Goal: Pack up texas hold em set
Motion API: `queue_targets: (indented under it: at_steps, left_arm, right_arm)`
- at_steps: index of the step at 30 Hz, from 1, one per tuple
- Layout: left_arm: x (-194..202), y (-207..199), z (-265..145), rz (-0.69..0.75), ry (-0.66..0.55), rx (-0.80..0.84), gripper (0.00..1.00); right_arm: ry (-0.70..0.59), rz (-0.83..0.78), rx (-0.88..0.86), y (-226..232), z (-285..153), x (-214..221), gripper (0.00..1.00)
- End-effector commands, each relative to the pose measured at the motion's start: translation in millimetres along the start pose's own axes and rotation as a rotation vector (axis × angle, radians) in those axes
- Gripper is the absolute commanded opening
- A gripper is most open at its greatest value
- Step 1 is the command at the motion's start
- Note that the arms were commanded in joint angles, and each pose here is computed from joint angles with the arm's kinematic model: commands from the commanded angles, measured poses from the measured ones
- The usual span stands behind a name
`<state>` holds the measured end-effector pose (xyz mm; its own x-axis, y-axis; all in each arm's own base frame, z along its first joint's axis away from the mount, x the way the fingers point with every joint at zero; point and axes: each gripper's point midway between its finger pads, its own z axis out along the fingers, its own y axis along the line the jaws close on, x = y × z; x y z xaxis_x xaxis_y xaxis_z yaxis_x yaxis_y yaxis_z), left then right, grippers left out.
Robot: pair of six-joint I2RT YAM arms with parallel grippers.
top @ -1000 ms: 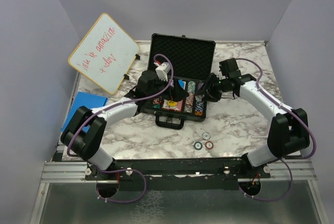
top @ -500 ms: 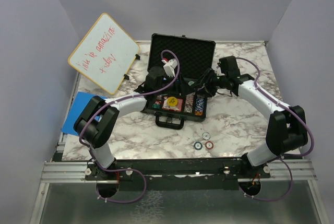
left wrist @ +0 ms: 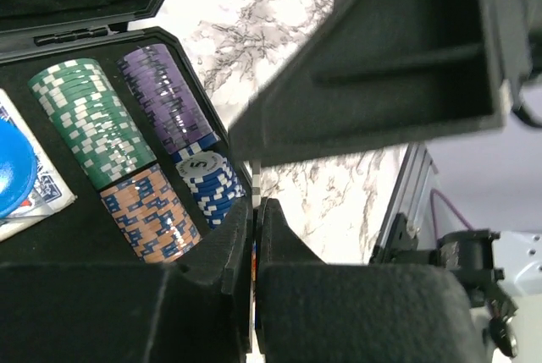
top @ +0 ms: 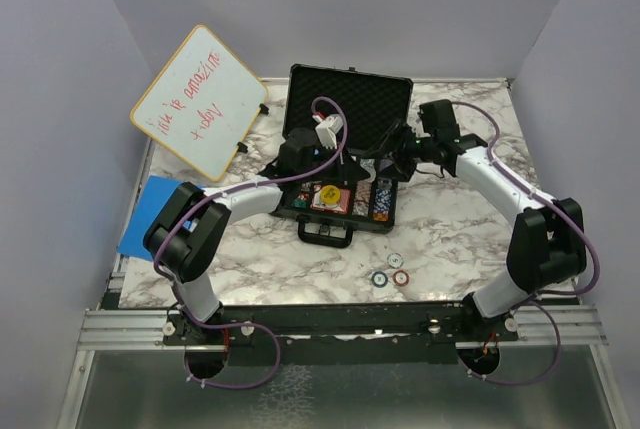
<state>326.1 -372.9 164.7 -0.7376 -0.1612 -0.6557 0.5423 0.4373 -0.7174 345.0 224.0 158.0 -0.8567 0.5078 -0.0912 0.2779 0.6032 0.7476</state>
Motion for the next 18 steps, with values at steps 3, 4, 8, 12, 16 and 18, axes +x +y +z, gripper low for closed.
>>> queue_targets:
  at_steps: [3, 4, 8, 12, 16, 18]
  left_arm:
    - [17.7, -32.0, -21.0, 0.381, 0.105, 0.212, 0.00]
    - [23.4, -32.5, -26.3, 0.437, 0.124, 0.232, 0.00]
    - [44.7, -35.2, -43.2, 0.597, 0.203, 0.319, 0.00]
    - [66.4, -31.0, -47.6, 0.691, 0.322, 0.374, 0.00]
    - [82.1, -21.7, -47.1, 0.733, 0.420, 0.386, 0.00]
    - [85.3, -15.3, -45.3, 0.747, 0.457, 0.378, 0.00]
  right_arm:
    - [-0.230, -0.102, 0.128, -9.7, -32.6, -51.4, 0.75]
    - [-0.260, -0.107, 0.141, -14.4, -39.0, -56.8, 0.76]
    - [-0.318, -0.104, 0.191, -36.8, -55.2, -67.5, 0.76]
    - [-0.298, -0.095, 0.238, -59.4, -55.9, -61.1, 0.77]
    - [-0.268, -0.083, 0.259, -74.2, -52.5, -51.3, 0.76]
    - [-0.266, -0.091, 0.252, -75.2, -51.9, -51.7, 0.76]
